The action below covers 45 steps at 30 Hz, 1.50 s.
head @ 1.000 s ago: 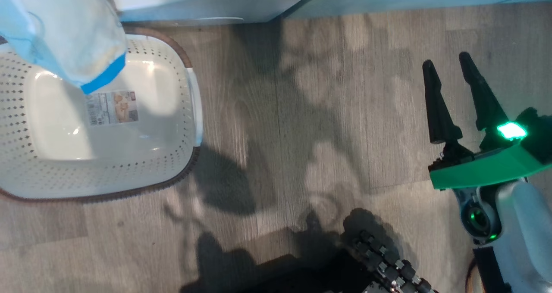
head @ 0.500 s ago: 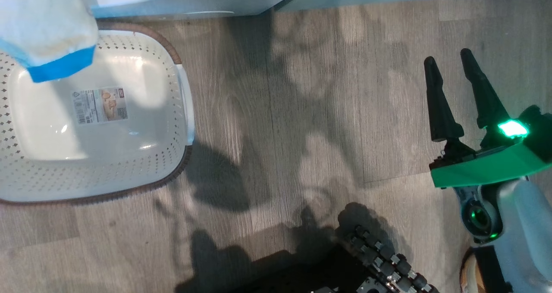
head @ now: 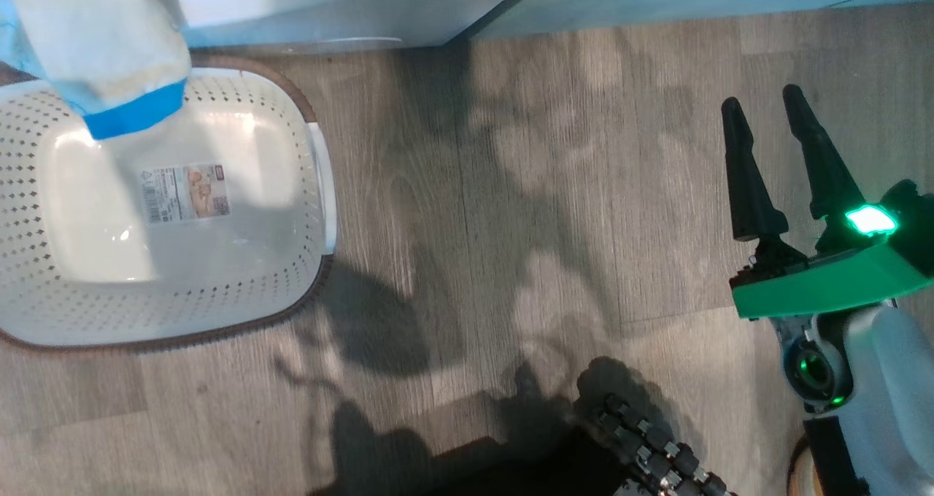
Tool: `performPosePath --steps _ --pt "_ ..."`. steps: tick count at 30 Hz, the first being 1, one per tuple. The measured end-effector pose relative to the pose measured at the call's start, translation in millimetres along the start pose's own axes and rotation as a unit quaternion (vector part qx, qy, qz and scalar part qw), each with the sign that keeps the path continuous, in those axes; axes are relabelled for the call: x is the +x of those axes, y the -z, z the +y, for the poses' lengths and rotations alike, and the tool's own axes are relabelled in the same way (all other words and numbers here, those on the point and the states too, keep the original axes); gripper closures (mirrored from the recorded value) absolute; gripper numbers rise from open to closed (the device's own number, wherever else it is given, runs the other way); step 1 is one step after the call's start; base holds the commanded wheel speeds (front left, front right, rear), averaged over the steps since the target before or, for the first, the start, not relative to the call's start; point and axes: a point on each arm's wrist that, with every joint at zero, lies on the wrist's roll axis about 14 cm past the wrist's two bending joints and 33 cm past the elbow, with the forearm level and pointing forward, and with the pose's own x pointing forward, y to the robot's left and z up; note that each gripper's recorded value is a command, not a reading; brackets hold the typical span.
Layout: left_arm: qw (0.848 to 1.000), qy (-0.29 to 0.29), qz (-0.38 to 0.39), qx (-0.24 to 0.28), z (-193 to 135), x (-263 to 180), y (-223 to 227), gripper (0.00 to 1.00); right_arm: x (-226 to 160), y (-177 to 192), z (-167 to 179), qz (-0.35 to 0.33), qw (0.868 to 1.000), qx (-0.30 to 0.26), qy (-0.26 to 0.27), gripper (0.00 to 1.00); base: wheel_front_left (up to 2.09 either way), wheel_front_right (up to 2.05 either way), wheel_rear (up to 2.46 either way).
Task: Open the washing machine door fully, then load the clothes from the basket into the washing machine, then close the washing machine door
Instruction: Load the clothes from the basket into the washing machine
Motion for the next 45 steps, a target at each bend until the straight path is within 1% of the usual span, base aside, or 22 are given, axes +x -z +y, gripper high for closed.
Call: performPosePath --steps 4,9,11,17,19,24,26,37,41,45 --pt "1.0 -0.001 0.018 0.008 0 -6 -2 0.0 -2 -8 1 -0.011 1.0 0.002 -0.001 0.0 0.0 0.0 0.0" --pt "1.0 0.008 0.004 0.019 -9 -15 -20 0.0 -6 -20 3 -0.025 1.0 0.006 -0.003 0.0 0.0 0.0 0.0" --pt "1.0 0.011 0.004 0.025 -12 -23 -19 0.0 -12 -22 3 -0.028 1.0 0.008 -0.002 0.0 0.0 0.0 0.0" --pt "0.999 0.018 0.031 0.031 -19 -60 2 0.0 -29 -33 7 -0.039 0.999 0.017 -0.003 0.0 0.0 0.0 0.0" --pt "0.999 0.022 0.031 0.032 -23 -72 0 0.0 -35 -38 8 -0.045 0.999 0.018 -0.004 0.0 0.0 0.0 0.0" --pt "0.999 0.039 0.002 0.038 -34 -96 -21 0.0 -50 -44 11 -0.053 0.998 0.021 -0.006 0.0 0.0 0.0 0.0" --pt "0.999 0.04 -0.005 0.028 -36 -109 -25 0.0 -55 -47 13 -0.058 0.998 0.026 -0.008 0.0 0.0 0.0 0.0" --pt "0.998 0.046 -0.013 0.036 -41 -187 -23 0.0 -80 -60 18 -0.08 0.996 0.034 -0.02 0.0 0.0 0.0 0.0" --pt "0.998 0.046 -0.013 0.03 -46 -215 -19 0.0 -90 -61 20 -0.083 0.996 0.039 -0.022 0.0 0.0 0.0 0.0" --pt "0.999 0.033 -0.014 0.034 -40 -240 -14 0.0 -95 -65 24 -0.089 0.995 0.043 -0.028 0.0 0.0 0.0 0.0"
